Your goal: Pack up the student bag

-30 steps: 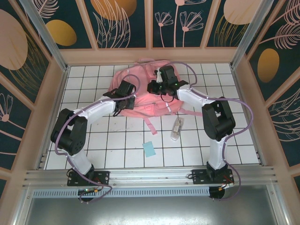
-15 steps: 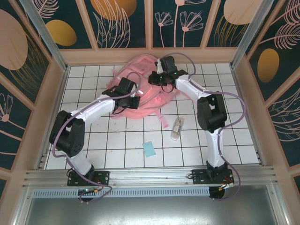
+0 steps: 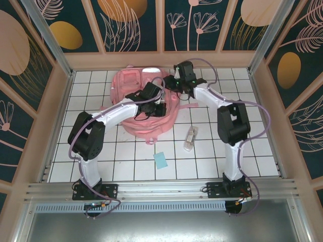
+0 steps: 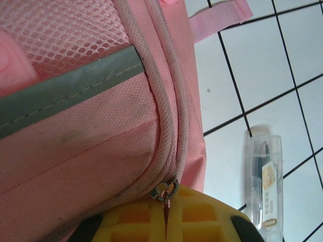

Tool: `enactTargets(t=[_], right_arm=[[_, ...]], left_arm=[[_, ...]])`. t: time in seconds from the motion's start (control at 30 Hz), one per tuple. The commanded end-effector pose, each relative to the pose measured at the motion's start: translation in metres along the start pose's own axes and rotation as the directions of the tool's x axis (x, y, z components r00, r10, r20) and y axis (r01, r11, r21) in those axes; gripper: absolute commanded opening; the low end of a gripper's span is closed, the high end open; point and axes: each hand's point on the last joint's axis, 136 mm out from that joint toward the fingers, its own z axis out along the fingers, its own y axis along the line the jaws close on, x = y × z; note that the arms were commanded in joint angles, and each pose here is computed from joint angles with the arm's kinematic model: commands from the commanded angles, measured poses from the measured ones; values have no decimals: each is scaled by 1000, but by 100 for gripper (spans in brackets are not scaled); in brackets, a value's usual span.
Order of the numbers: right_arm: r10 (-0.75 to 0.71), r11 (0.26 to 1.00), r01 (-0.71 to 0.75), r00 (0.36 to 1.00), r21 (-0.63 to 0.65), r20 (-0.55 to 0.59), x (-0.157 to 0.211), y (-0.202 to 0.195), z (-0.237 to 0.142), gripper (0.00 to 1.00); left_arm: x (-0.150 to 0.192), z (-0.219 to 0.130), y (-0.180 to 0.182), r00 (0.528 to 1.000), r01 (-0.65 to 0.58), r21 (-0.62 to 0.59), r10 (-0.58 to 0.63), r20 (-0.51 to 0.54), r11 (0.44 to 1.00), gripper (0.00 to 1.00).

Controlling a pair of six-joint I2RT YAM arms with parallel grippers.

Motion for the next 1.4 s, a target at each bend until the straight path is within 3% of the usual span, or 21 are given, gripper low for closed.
enactTargets(t=[0.0,0.33,0.5,0.77,0.8,0.83,0.9,0.93,1.1,1.23,1.37], right_arm=[[56,996,-51,996,-67,68,-4,16,-29,37],[139,975,-151,987,-163,-83,52,14,4,38],[165,975,-184,975,-125,-151,78,6,32,38],[194,972,-207,974,-108,-114,81,-7,21,37],[189,974,-201,975,-104,-115,81,-7,20,34],[183,975,-195,976,-103,-115,82,-6,21,19],[177,977,-188,978,-100,-110,81,-8,20,0],[171,979,-181,980,-96,-103,79,-10,19,0],[146,987,-146,989,-62,-8,46,-28,-4,0],[86,996,-86,994,-1,66,19,-39,-23,0],[71,997,-73,993,17,95,2,-49,-32,0]], left_arm=[[-12,2,-10,999,-19,41,18,27,999,0],[-4,-3,-11,999,-6,64,4,34,998,0],[-4,-3,-8,999,-2,52,0,43,999,0],[1,-6,-1,999,-1,18,0,51,1000,0],[1,-6,0,999,0,15,-1,54,1000,0],[0,-6,1,998,1,11,-2,57,1000,0],[-2,-8,3,998,-4,-4,4,67,1000,0],[-3,-10,6,997,-12,-22,13,71,1000,0],[9,-21,51,999,-33,-218,39,23,975,0],[39,-36,99,998,0,-322,-20,-60,947,0],[54,-71,148,996,45,-443,-77,-54,896,0]])
